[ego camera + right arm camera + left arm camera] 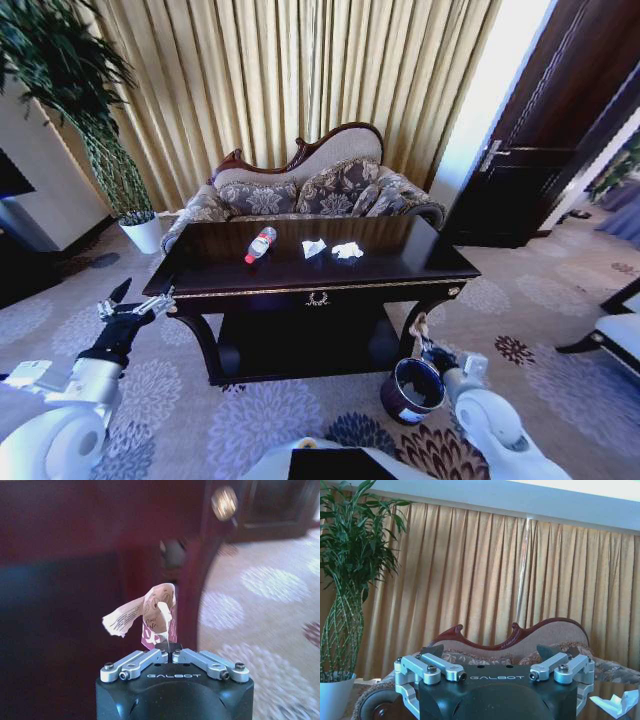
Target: Move to the front of the table and place the trash on the table into the trash bin.
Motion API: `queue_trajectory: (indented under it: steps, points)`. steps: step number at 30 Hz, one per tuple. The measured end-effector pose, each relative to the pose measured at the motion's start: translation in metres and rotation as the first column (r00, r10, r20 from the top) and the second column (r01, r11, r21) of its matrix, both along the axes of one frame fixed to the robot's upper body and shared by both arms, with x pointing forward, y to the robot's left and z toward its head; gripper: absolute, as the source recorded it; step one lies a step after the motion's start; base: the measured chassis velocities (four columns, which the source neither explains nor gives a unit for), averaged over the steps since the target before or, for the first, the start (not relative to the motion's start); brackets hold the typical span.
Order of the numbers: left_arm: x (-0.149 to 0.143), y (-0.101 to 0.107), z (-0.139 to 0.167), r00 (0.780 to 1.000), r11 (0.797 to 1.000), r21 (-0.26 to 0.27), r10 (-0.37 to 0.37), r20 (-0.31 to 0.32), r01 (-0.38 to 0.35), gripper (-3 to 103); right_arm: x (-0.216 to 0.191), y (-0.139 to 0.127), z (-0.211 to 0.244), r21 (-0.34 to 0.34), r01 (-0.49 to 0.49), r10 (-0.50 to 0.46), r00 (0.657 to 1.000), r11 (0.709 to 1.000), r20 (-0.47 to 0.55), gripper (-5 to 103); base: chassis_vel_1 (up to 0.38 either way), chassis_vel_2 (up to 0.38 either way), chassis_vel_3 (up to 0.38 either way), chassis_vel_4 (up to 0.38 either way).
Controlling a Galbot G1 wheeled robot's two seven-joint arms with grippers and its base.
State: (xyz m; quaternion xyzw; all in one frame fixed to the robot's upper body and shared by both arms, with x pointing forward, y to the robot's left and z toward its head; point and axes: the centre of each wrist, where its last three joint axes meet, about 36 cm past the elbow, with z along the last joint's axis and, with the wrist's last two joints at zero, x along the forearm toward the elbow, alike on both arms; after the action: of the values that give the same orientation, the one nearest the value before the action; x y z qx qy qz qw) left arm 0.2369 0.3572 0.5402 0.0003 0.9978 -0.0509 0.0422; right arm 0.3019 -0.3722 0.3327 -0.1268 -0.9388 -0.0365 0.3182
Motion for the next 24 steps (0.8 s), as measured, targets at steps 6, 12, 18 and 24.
queue_trajectory:
  steps: [6,12,18,24]
  points:
    - [-0.001,0.001,-0.001,1.000,1.000,0.002,0.004,0.004,-0.004,100,0.040,-0.027,-0.047,-0.119,0.024,-0.035,0.995,0.993,-0.091,0,0.000,0.000,0.000,0.000]
    - [-0.002,0.001,0.001,1.000,1.000,0.004,0.007,0.011,-0.007,100,0.047,-0.046,-0.076,-0.169,0.054,-0.083,0.982,0.984,-0.170,0,0.000,0.000,0.000,0.000]
    - [-0.003,0.000,0.001,1.000,1.000,0.003,0.009,0.013,-0.009,100,0.040,-0.056,-0.099,-0.217,0.066,-0.115,0.969,0.974,-0.218,0,0.000,0.000,0.000,0.000]
    - [-0.005,-0.001,0.004,1.000,1.000,-0.003,0.005,0.019,-0.005,100,0.036,-0.055,-0.108,-0.234,0.068,-0.123,0.966,0.970,-0.229,3,0.000,0.000,0.000,0.000]
